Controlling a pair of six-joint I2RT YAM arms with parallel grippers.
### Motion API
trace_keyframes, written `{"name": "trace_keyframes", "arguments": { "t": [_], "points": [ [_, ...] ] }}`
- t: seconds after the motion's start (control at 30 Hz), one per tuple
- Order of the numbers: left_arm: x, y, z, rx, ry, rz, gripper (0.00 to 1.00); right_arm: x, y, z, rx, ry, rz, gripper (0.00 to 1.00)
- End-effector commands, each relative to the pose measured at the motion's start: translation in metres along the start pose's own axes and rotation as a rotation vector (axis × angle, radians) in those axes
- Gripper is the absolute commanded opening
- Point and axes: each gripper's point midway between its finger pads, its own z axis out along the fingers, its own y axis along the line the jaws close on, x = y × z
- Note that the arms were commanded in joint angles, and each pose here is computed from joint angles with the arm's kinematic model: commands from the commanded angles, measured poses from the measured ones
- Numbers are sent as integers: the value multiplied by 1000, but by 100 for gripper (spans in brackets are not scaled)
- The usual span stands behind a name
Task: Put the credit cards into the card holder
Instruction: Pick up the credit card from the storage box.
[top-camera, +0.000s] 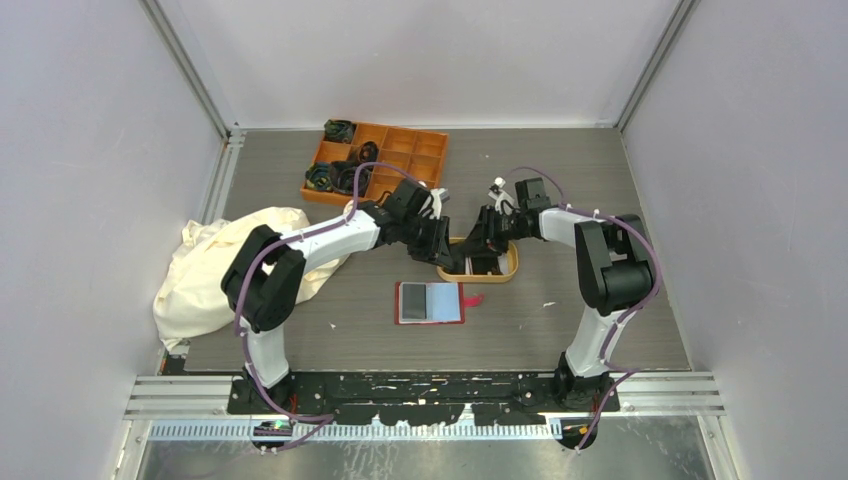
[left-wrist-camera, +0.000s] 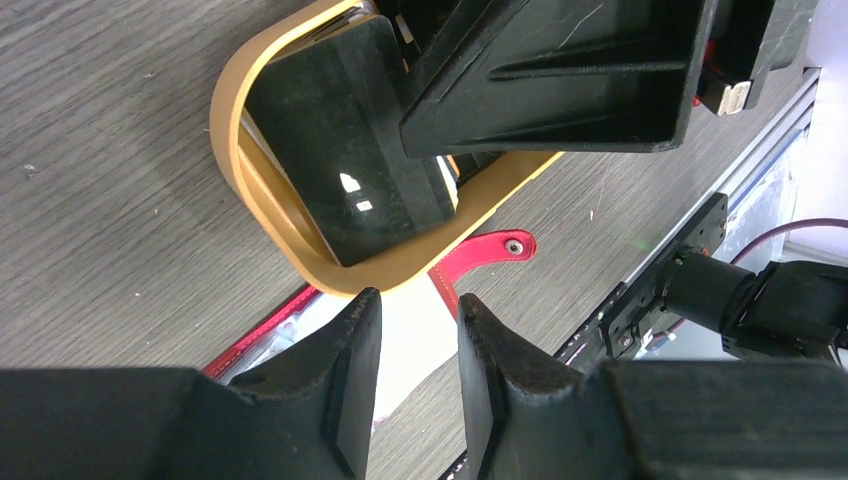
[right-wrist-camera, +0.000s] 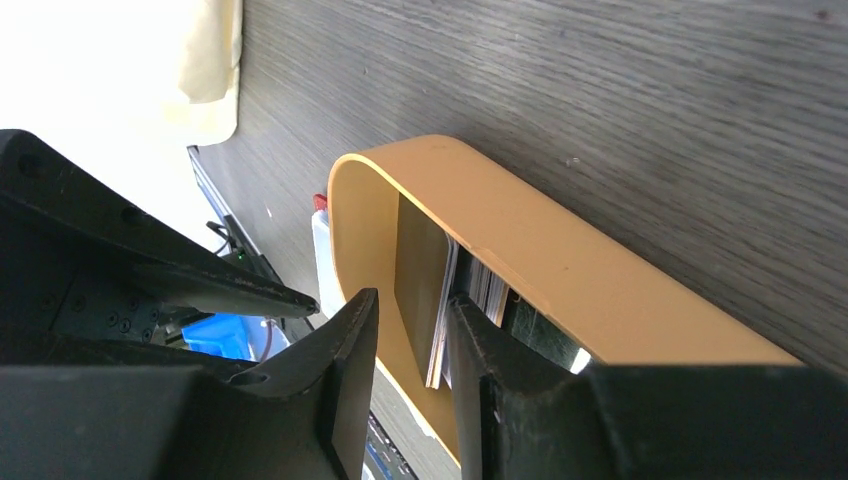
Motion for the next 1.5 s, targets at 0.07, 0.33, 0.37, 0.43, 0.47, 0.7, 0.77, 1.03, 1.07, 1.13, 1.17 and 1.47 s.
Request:
{"name": "trace_keyframes", "arguments": {
  "t": [0.07,0.33,0.37,0.43,0.47,0.7,0.77,1.03,1.07,1.13,1.17,1.47],
  "points": [
    [-13,-17,-6,49,-19,14,34,-1,24,4,-114,22,-25,35],
    [-13,-16,-8,37,-25,18,33,-2,39,-1,-187,13,-37,29],
    [-14,-16,-9,37,-29,21,33,-2,38,0,-183,13,-33,28],
    [-15,-17,-10,36,-29,25,32,-3,34,1,-163,9,-28,27],
    [-15,-17,-10,38,-30,29,32,-2,31,2,-151,8,-26,26],
    [-15,-18,-10,42,-29,34,32,4,31,8,-165,42,5,24],
    [-15,-18,-10,42,-26,35,31,7,33,11,-166,54,-2,28],
    [-15,-18,-10,47,-25,37,31,13,31,15,-127,75,-43,35],
    [-15,-19,-10,48,-26,37,31,14,32,16,-132,78,-44,36],
    [-15,-19,-10,50,-26,38,31,16,33,18,-137,88,-44,43],
    [-15,-19,-11,52,-25,38,31,17,33,19,-132,90,-45,47],
    [-18,-30,-18,98,-22,52,32,22,14,26,1,105,-84,47]
  ]
}}
